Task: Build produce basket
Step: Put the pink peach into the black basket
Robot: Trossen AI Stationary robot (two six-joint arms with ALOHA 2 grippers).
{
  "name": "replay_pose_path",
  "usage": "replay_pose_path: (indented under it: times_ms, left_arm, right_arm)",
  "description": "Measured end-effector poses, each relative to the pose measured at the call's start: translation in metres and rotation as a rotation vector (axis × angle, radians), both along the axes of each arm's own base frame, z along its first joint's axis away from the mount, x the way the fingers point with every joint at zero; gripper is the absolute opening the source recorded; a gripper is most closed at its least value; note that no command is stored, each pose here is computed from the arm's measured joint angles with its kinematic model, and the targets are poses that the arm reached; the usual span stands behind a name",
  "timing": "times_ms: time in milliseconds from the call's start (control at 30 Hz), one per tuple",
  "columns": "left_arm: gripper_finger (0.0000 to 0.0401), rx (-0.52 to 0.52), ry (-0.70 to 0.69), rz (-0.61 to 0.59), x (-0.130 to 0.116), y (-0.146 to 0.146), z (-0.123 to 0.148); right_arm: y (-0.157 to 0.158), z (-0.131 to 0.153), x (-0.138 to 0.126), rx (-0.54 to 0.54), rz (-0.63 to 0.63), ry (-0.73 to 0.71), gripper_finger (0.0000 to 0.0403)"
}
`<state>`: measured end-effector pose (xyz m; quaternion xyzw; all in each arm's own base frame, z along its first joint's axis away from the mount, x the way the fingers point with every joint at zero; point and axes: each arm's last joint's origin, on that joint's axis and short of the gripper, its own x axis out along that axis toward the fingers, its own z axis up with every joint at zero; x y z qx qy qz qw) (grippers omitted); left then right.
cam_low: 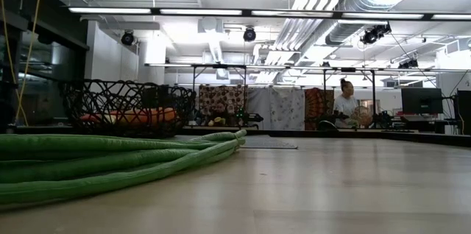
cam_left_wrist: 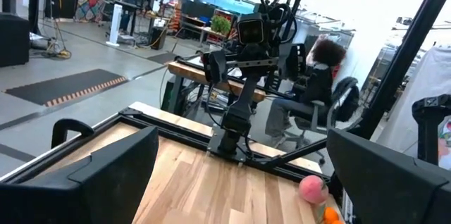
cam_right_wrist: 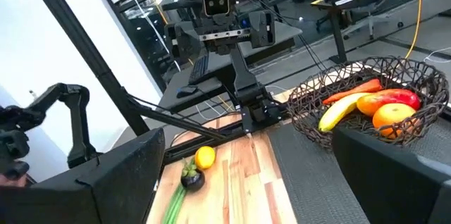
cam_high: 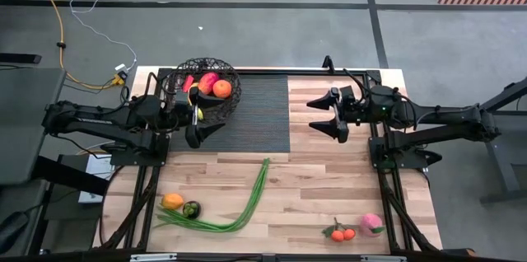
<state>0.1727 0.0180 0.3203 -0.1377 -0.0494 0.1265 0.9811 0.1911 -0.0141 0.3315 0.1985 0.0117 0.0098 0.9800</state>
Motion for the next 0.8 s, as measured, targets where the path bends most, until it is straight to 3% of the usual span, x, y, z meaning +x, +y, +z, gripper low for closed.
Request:
replay_pose_path:
  times_ms: [100, 167, 300, 533, 800]
  left_arm:
    - [0.0397, 0.021, 0.009, 0.002, 0.0, 0.0, 0.0]
    - [0.0397, 0.024, 0.009, 0.005, 0.0, 0.0, 0.0]
    - [0.0397, 0.023, 0.009, 0.011, 0.0, 0.0, 0.0]
    - [0.0397, 0.022, 0.01, 0.021, 0.0, 0.001, 0.0]
    - [0.0397, 0.022, 0.012, 0.023, 0.0, 0.001, 0.0]
  right_arm:
    - [0.003, -0.003, 0.0, 0.056, 0.014, 0.037, 0.0397]
    - [0.008, -0.007, -0.002, 0.104, 0.036, 0.16, 0.0397]
    - [0.029, -0.018, -0.006, 0.2, 0.104, 0.544, 0.0397]
    - [0.092, -0.053, -0.023, 0.497, 0.248, 1.162, 0.0397]
    - [0.161, -0.087, -0.044, 0.594, 0.13, 1.53, 0.0397]
